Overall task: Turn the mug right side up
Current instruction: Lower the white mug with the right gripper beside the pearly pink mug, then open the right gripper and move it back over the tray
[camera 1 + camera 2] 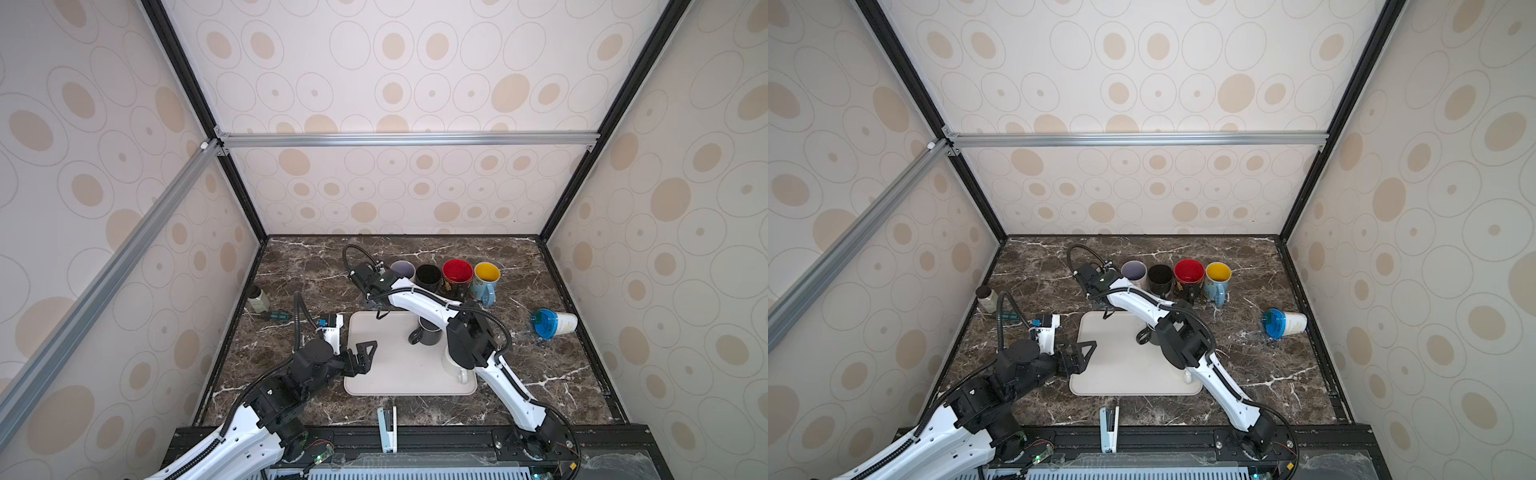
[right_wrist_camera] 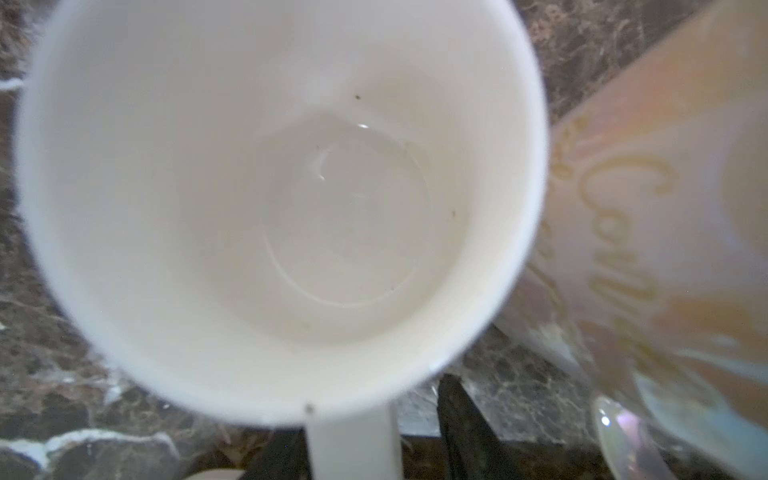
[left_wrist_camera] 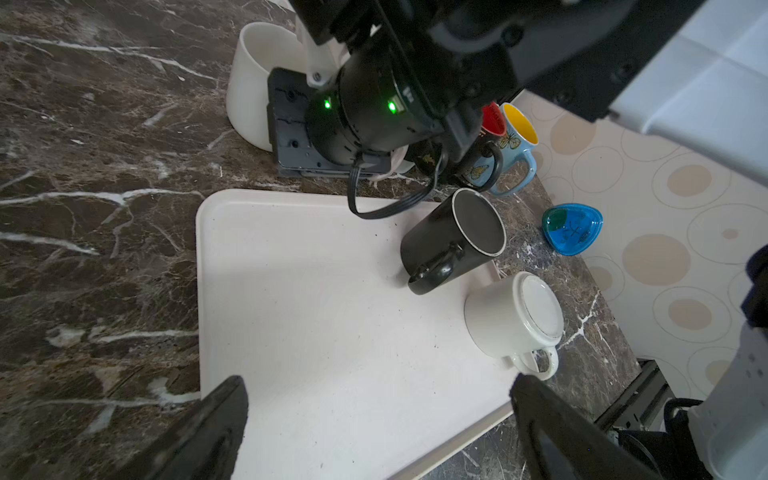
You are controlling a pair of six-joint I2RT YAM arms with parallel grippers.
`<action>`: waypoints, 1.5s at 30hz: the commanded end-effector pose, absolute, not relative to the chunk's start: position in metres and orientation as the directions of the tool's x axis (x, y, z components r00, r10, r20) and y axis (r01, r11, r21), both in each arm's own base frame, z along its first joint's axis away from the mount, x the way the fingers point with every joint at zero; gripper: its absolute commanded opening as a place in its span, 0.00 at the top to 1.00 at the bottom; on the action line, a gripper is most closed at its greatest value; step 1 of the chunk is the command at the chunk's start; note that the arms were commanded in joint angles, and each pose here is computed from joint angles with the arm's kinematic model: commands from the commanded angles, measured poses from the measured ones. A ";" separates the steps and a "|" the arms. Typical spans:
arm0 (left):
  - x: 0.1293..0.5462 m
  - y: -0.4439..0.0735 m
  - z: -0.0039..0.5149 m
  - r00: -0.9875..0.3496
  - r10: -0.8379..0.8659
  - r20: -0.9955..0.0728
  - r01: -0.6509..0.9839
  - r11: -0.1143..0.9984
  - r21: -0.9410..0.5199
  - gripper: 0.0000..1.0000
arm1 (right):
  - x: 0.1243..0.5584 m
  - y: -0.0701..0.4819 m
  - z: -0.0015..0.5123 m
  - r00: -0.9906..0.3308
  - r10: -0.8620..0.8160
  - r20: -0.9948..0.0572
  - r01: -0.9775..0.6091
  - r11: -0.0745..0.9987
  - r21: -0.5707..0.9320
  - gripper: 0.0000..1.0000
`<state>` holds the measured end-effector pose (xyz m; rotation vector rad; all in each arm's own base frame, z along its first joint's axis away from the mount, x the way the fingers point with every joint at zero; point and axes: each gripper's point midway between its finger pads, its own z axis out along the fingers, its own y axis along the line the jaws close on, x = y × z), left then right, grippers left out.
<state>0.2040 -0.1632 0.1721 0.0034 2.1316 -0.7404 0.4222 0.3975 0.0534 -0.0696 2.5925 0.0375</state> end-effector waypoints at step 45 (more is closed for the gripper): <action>0.239 -0.197 0.197 -0.541 -0.223 -0.811 0.360 0.810 -0.463 0.01 | 0.163 0.142 0.136 -0.889 -0.070 -0.452 -0.099 0.994 0.041 0.60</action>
